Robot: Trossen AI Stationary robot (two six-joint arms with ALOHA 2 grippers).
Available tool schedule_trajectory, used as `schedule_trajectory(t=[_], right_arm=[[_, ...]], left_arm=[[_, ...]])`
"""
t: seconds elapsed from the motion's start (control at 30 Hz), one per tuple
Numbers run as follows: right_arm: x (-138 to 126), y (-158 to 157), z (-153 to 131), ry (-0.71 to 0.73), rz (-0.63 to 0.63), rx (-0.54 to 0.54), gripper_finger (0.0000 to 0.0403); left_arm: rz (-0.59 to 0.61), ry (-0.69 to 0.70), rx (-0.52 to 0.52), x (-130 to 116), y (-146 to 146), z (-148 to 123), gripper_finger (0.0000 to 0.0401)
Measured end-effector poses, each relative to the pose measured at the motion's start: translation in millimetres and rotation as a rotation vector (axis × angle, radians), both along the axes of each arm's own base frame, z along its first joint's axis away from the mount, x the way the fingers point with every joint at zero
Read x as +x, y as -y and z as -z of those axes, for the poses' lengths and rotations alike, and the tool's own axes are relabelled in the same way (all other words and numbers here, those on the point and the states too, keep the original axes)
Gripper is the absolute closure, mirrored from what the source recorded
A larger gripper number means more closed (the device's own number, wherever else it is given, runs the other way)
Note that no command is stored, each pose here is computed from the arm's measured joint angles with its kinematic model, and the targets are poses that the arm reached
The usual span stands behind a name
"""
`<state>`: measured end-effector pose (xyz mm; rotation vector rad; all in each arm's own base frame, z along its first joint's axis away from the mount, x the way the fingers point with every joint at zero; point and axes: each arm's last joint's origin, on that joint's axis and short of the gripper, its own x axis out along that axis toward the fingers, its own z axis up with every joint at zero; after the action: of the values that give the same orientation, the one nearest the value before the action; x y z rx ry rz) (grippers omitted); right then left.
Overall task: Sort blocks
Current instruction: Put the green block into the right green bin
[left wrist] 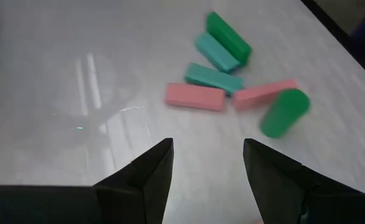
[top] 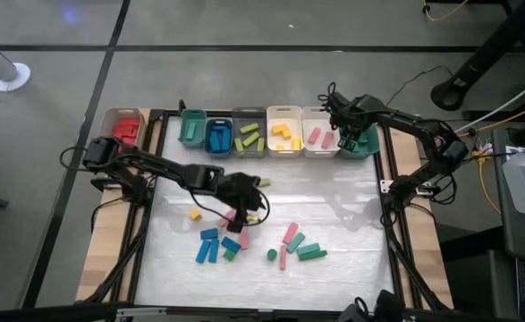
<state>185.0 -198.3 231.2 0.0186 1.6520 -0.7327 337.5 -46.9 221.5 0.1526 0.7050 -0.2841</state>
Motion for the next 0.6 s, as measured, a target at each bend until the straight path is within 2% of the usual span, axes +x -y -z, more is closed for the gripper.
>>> schedule_trajectory(t=[0.27,0.5,0.6], right_arm=[[3.1,2.6,-0.4,0.051,0.026,-0.029,0.0205],[3.5,2.4,-0.3,0.087,0.095,-0.041,0.0157],[4.0,2.9,-0.3,0.093,0.093,-0.046,0.0142]], left_arm=[[0.045,-0.061,-0.045,1.5,32.8,18.4,0.0219],[-0.025,-0.109,-0.158,6.2,58.9,38.1,0.0219],[-0.032,-0.115,-0.168,9.8,66.8,49.7,0.0219]])
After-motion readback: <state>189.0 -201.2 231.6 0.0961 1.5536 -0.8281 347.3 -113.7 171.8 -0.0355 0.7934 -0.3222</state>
